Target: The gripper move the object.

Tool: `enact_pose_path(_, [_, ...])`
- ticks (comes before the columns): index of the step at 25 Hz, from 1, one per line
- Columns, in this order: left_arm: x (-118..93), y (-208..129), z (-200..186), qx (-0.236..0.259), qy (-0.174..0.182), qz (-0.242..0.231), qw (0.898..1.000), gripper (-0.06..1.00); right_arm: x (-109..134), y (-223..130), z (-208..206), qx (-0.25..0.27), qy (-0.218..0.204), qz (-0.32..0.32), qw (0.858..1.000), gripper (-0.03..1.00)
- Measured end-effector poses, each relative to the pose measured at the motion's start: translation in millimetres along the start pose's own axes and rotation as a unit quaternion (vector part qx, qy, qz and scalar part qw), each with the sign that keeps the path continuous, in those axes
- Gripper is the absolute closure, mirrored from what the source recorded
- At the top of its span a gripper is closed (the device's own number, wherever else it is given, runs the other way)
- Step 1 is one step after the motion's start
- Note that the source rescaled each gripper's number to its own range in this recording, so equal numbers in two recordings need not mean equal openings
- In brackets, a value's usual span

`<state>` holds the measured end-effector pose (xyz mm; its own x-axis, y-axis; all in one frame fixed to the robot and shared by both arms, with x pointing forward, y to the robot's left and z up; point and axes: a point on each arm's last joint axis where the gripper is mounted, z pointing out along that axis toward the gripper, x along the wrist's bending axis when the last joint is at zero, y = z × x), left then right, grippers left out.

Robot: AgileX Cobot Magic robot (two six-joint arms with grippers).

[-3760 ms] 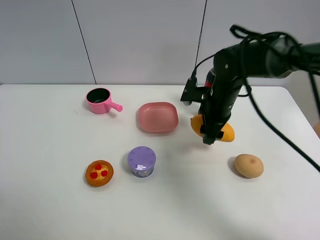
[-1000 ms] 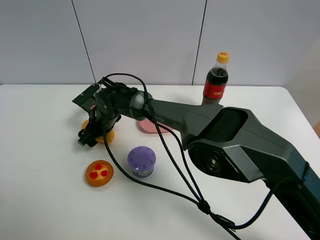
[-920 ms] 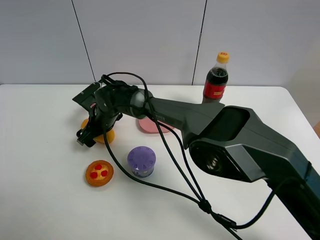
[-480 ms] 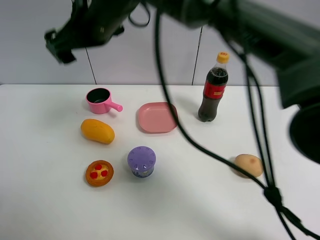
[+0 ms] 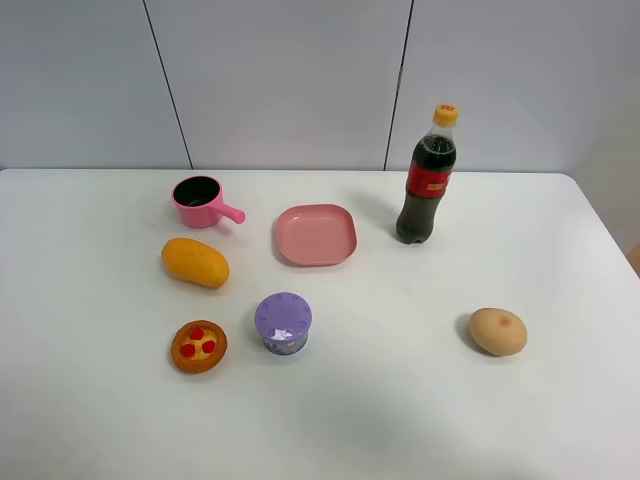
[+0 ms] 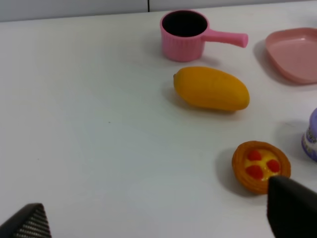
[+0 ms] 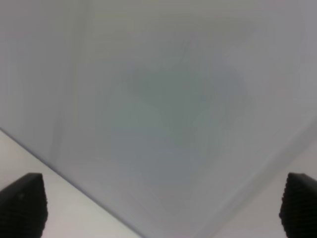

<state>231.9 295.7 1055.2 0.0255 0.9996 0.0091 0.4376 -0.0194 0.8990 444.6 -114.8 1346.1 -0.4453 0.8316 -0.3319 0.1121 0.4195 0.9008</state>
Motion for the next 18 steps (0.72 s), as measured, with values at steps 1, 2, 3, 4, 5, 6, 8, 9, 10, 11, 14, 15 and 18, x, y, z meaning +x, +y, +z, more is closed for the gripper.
enact_pose_path(1, [0.0, 0.0, 0.0, 0.0, 0.0, 0.0, 1.0, -0.06, -8.1, -1.2, -11.8, 0.004, -0.012, -0.006, 1.0, -0.03])
enact_pose_path(2, [0.0, 0.0, 0.0, 0.0, 0.0, 0.0, 1.0, -0.06, -15.1, -2.2, -22.8, 0.004, -0.02, -0.007, 1.0, -0.03])
enact_pose_path(3, [0.0, 0.0, 0.0, 0.0, 0.0, 0.0, 1.0, -0.06, -20.5, -3.3, -32.4, 0.002, -0.024, -0.008, 1.0, -0.03])
enact_pose_path(4, [0.0, 0.0, 0.0, 0.0, 0.0, 0.0, 1.0, -0.06, -24.4, -4.4, -40.2, 0.0, -0.026, -0.005, 1.0, -0.03])
enact_pose_path(5, [0.0, 0.0, 0.0, 0.0, 0.0, 0.0, 1.0, -0.06, -29.0, -5.6, -49.4, -0.004, -0.027, -0.001, 1.0, -0.03])
enact_pose_path(6, [0.0, 0.0, 0.0, 0.0, 0.0, 0.0, 1.0, -0.06, -33.4, -6.2, -58.3, -0.011, -0.028, 0.003, 1.0, -0.03])
enact_pose_path(8, [0.0, 0.0, 0.0, 0.0, 0.0, 0.0, 1.0, -0.06, -41.5, -6.9, -75.1, -0.026, -0.029, 0.012, 0.999, -0.03])
enact_pose_path(9, [0.0, 0.0, 0.0, 0.0, 0.0, 0.0, 1.0, -0.06, -46.0, -7.3, -85.0, -0.035, -0.029, 0.013, 0.999, -0.03])
enact_pose_path(10, [0.0, 0.0, 0.0, 0.0, 0.0, 0.0, 1.0, -0.06, -50.7, -7.9, -95.4, -0.045, -0.028, 0.014, 0.999, -0.03])
enact_pose_path(11, [0.0, 0.0, 0.0, 0.0, 0.0, 0.0, 1.0, -0.06, -54.6, -8.7, -104.6, -0.053, -0.026, 0.014, 0.998, -0.03])
enact_pose_path(14, [0.0, 0.0, 0.0, 0.0, 0.0, 0.0, 1.0, -0.06, -71.6, -13.9, -136.9, -0.081, -0.036, 0.024, 0.996, -0.03])
enact_pose_path(15, [-0.1, 0.0, 0.0, 0.0, 0.0, 0.0, 1.0, -0.06, -77.6, -16.4, -145.0, -0.086, -0.043, 0.03, 0.995, -0.03])
enact_pose_path(18, [-0.1, 0.0, 0.0, 0.0, 0.0, 0.0, 1.0, -0.06, -95.4, -25.9, -169.5, -0.09, -0.083, 0.049, 0.991, -0.03])
